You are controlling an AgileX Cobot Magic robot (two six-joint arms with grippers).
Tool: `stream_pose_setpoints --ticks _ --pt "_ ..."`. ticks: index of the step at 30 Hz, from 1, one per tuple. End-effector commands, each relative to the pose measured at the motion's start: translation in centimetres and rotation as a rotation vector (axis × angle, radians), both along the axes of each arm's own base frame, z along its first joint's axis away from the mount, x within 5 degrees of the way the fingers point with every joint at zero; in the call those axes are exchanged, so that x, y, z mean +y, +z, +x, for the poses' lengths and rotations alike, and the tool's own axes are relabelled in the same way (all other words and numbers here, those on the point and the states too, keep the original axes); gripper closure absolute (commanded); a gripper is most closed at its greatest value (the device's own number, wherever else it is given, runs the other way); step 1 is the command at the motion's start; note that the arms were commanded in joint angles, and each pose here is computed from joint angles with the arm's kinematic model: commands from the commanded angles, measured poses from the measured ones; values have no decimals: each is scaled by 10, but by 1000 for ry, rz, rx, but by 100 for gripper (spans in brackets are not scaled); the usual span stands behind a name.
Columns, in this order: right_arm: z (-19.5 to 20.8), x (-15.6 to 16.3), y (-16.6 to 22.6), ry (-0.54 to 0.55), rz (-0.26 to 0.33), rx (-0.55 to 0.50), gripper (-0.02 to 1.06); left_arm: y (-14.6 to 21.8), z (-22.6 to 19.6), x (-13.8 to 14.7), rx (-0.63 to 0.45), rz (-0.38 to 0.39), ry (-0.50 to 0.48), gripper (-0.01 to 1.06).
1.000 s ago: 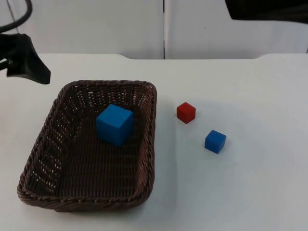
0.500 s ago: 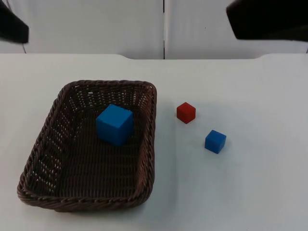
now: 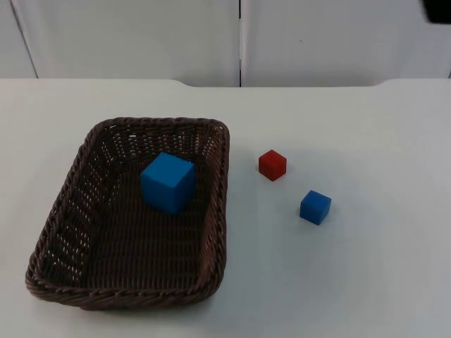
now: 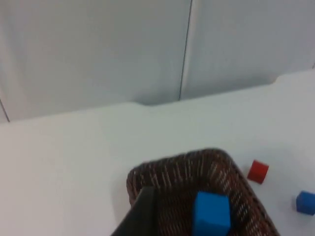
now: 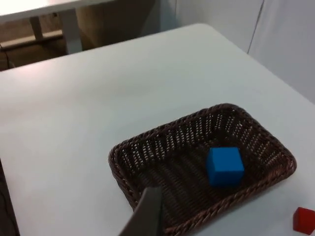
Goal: Pick up the basket with the left hand and place the largest block into the basket with the right hand.
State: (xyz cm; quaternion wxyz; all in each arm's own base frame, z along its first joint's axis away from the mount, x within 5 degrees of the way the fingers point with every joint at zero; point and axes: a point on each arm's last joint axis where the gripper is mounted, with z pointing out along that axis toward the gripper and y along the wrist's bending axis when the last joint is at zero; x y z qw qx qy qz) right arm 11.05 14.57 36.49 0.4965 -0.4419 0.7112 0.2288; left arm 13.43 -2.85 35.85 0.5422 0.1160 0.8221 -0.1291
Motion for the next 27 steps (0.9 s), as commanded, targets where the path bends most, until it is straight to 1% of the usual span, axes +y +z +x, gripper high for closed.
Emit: stream_pose_setpoints --ticks 1,4,5,9,10,15,19,21,23,25,27 --pt "-8 -9 -1 4 13 -7 21 3 -10 -1 -26 -6 -2 12" --pt "-19 -21 -4 4 33 -24 21 8 -21 -1 -67 -3 -3 12" --pt "-19 -21 -4 4 33 -24 21 8 -21 -1 -67 -3 -3 12" --pt "-35 -40 -9 2 74 -47 21 10 -35 -4 -71 1 -32 12" --pt "-35 -40 -9 2 74 -47 21 10 -35 -4 -71 1 -32 12" --pt "-54 -62 -12 2 128 -73 21 14 -62 -8 -112 -3 -63 12" --pt "-65 -74 -14 9 142 -81 21 14 -82 -10 -151 7 -92 12" --pt "-71 -80 -15 18 135 -79 21 12 -94 -12 -178 11 -125 12" --pt "-74 -84 -15 21 137 -79 21 7 -98 -12 -178 20 -142 12" --pt "-80 -89 -17 28 131 -68 21 -2 -107 -12 -190 41 -168 12" --pt "-85 -94 -19 33 123 -52 21 -14 -113 -11 -183 44 -174 12"
